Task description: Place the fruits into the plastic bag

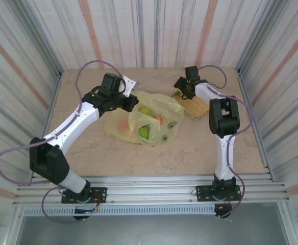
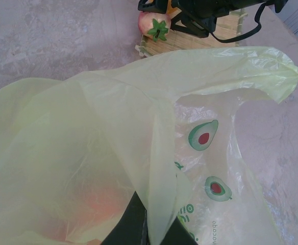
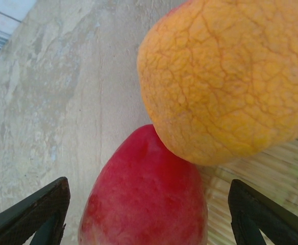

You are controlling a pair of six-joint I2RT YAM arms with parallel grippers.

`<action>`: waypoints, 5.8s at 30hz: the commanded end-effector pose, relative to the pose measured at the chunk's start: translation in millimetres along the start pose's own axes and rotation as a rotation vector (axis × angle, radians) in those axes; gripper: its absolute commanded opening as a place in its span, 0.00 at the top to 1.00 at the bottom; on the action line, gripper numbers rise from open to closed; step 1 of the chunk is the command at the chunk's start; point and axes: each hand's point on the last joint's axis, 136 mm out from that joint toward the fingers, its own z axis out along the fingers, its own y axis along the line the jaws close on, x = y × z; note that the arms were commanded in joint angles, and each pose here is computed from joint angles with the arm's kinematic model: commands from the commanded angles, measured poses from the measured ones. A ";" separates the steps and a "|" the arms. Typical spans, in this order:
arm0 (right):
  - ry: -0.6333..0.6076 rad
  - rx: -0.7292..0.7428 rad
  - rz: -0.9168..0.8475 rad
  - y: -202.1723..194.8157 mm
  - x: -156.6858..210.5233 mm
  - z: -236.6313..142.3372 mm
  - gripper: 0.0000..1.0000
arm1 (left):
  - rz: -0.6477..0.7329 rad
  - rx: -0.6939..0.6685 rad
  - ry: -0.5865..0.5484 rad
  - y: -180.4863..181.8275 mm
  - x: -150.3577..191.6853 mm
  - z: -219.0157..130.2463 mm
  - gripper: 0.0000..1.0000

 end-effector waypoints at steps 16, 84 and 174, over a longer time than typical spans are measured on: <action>0.027 0.019 0.025 -1.6 5.1 16.6 0.37 | 0.012 0.002 -0.018 0.4 -1.7 -10.0 1.00; -0.084 -0.520 -0.876 76.2 210.3 -209.1 0.45 | -0.300 0.165 -0.030 2.8 -6.5 -8.3 1.00; -0.005 -0.681 -0.602 65.9 166.9 -277.7 0.16 | -0.437 0.068 -0.189 34.2 -74.8 -21.0 1.00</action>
